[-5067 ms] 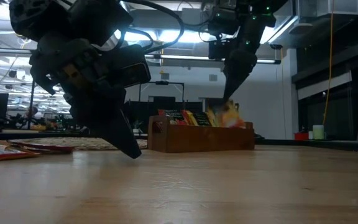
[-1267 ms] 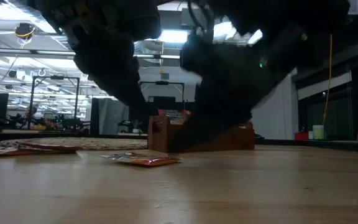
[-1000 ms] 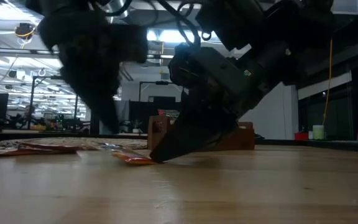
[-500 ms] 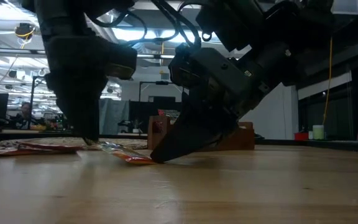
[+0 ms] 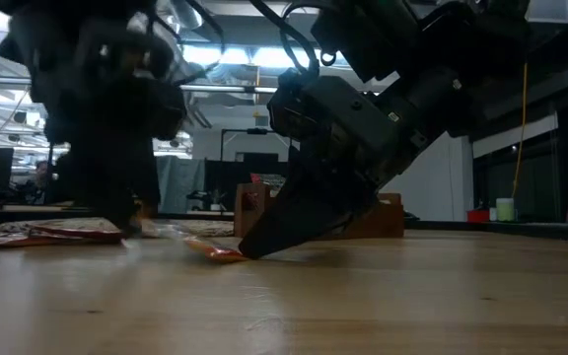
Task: Pick & Place Tea
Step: Put the orange tea bag into the right section of the wooden organizer
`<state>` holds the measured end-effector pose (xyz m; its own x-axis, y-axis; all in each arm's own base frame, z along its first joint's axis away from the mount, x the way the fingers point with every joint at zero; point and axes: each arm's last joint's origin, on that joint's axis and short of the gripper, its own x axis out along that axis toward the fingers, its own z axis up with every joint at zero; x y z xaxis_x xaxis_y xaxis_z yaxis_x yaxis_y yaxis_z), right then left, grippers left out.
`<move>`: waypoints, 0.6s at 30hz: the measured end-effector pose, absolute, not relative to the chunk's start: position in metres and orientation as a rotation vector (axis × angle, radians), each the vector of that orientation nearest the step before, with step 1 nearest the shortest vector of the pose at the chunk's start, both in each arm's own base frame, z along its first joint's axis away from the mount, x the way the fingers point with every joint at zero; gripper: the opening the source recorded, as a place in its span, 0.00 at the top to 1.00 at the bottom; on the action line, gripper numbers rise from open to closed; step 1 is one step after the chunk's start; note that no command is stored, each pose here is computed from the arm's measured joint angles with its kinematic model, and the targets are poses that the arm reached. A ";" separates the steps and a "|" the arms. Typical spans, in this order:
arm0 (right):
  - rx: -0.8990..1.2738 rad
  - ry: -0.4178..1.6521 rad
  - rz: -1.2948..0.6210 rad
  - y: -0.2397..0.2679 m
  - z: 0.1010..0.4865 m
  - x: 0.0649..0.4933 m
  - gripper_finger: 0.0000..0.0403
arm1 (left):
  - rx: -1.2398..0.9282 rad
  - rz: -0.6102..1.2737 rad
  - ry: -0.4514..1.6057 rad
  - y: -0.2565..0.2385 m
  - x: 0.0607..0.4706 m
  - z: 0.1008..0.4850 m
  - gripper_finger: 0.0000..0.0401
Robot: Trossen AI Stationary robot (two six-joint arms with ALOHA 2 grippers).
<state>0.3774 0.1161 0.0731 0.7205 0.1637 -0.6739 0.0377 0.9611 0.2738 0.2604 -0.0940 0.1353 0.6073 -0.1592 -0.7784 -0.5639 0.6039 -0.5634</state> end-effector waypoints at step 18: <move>0.254 0.747 0.058 0.116 0.073 0.378 0.97 | -1.160 0.177 0.733 -0.094 0.257 0.108 0.60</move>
<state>0.3779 0.1159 0.0731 0.7339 0.1422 -0.6642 0.0377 0.9678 0.2488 0.2574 -0.0938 0.1075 0.7581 -0.2362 -0.6078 -0.4871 0.4145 -0.7687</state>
